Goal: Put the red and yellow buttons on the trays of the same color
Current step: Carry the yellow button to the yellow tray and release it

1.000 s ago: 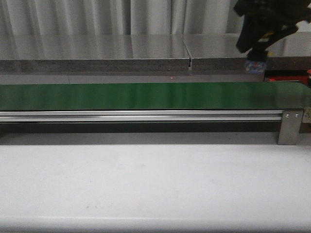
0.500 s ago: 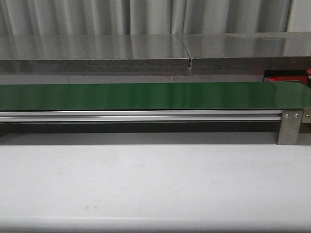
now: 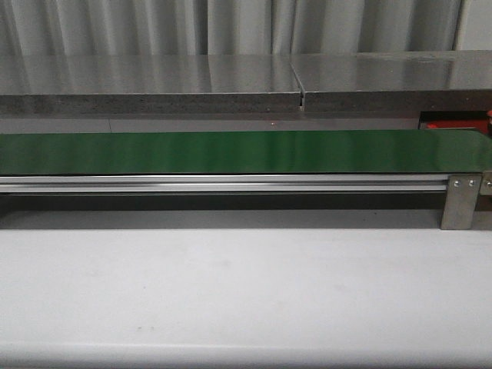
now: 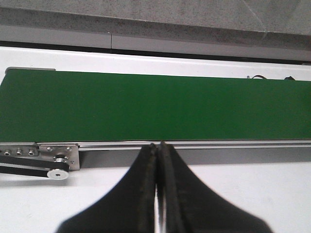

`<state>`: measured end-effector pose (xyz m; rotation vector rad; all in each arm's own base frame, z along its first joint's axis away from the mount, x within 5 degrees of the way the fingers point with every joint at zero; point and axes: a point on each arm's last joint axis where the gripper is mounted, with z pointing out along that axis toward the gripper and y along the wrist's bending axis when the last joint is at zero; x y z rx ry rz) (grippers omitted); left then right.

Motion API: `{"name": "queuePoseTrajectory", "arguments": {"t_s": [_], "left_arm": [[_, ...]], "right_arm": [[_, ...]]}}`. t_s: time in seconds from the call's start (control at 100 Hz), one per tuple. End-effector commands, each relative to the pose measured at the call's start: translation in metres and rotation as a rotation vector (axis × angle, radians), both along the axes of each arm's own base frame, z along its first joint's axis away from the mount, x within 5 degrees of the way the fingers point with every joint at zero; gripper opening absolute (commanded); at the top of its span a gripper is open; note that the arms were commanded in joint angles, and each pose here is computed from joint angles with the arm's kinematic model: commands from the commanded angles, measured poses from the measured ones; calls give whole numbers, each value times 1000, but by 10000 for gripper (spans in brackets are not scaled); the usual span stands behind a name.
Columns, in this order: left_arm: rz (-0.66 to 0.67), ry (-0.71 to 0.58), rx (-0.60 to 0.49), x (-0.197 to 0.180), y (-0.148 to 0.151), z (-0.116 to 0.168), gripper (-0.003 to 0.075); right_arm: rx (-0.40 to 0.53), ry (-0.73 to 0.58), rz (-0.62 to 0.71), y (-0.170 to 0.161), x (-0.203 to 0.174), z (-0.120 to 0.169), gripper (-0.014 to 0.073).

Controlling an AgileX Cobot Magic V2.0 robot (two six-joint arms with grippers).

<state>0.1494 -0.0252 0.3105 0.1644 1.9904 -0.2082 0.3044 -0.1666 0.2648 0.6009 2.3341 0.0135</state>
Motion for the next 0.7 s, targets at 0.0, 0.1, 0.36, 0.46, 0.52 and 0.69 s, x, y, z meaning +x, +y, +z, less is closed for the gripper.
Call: {"name": "queuePoseTrajectory", "arguments": {"t_s": [0.0, 0.1, 0.36, 0.46, 0.52, 0.69], "left_arm": [[24, -92, -32, 2, 1, 15, -19], [24, -92, -32, 2, 1, 15, -19], [24, -92, -32, 2, 1, 15, -19], [24, -92, -32, 2, 1, 15, -19], [24, -92, -32, 2, 1, 15, -19], [24, -92, -32, 2, 1, 15, -19]], "right_arm": [[-48, -81, -41, -8, 8, 9, 155], [-33, -54, -46, -14, 16, -6, 155], [-20, -27, -33, -24, 34, -19, 155], [-16, -25, -33, -27, 39, -21, 155], [-7, -24, -38, -28, 40, -25, 155], [28, 5, -44, -29, 46, -42, 155]]}}
